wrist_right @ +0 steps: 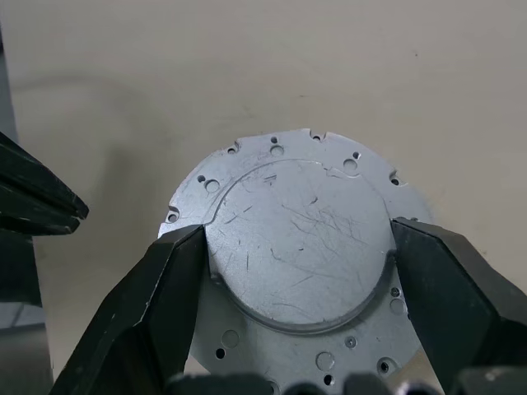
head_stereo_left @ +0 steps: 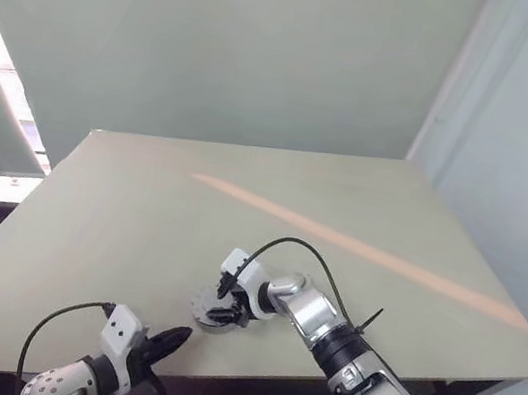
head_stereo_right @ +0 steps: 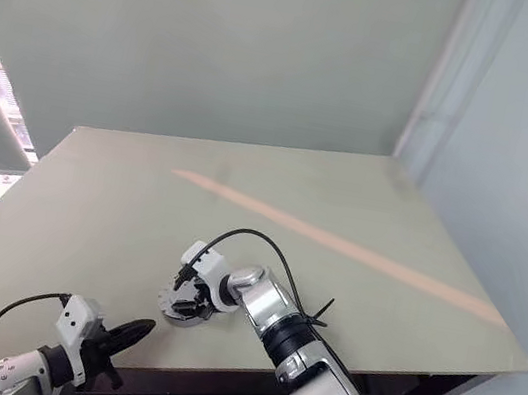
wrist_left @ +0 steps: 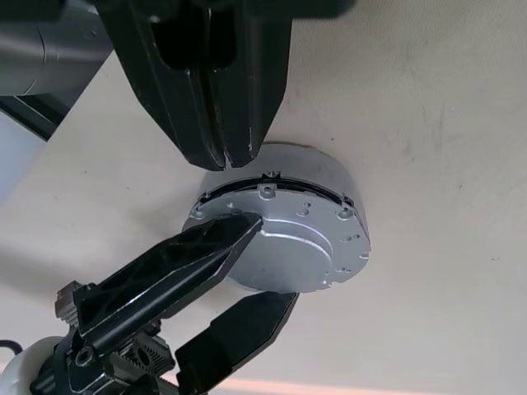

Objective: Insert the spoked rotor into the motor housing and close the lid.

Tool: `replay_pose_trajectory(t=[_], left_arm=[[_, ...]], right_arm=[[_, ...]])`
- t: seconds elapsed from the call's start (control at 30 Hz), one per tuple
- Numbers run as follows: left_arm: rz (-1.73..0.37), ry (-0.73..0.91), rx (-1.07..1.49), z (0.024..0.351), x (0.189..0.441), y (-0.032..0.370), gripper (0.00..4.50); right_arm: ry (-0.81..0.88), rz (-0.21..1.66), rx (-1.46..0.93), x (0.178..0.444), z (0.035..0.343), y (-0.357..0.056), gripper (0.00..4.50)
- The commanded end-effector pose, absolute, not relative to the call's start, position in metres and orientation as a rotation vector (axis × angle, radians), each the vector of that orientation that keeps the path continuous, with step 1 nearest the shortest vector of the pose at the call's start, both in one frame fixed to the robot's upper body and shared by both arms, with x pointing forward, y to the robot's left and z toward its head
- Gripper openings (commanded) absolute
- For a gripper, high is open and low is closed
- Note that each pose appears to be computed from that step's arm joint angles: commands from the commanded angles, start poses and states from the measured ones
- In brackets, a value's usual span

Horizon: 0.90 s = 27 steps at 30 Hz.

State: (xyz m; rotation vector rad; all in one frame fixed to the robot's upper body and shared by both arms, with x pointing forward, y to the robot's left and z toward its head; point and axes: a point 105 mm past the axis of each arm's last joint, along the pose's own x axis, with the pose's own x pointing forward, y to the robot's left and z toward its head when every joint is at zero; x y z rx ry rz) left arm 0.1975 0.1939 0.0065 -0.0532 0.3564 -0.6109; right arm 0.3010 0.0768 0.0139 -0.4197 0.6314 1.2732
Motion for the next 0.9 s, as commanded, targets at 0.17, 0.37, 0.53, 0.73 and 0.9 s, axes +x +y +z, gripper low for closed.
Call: replay_pose_trajectory(t=[0.17, 0.37, 0.53, 0.73, 0.9], left_arm=[[-0.601, 0.312, -0.037, 0.019, 0.201, 0.196, 0.00], [-0.606, 0.325, -0.033, 0.018, 0.199, 0.196, 0.00], [-0.612, 0.348, -0.018, 0.015, 0.197, 0.199, 0.00], [-0.610, 0.347, -0.014, 0.016, 0.198, 0.199, 0.00], [-0.604, 0.316, 0.013, 0.019, 0.205, 0.199, 0.00]], right_arm=[[0.710, 1.224, -0.552, 0.299, -0.007, 0.068, 3.34], [0.739, 1.242, -0.581, 0.294, -0.012, 0.068, 3.34], [0.754, 1.246, -0.593, 0.294, -0.013, 0.067, 3.34], [0.768, 1.250, -0.633, 0.294, -0.017, 0.063, 3.34], [0.766, 1.248, -0.647, 0.294, -0.019, 0.062, 3.34]])
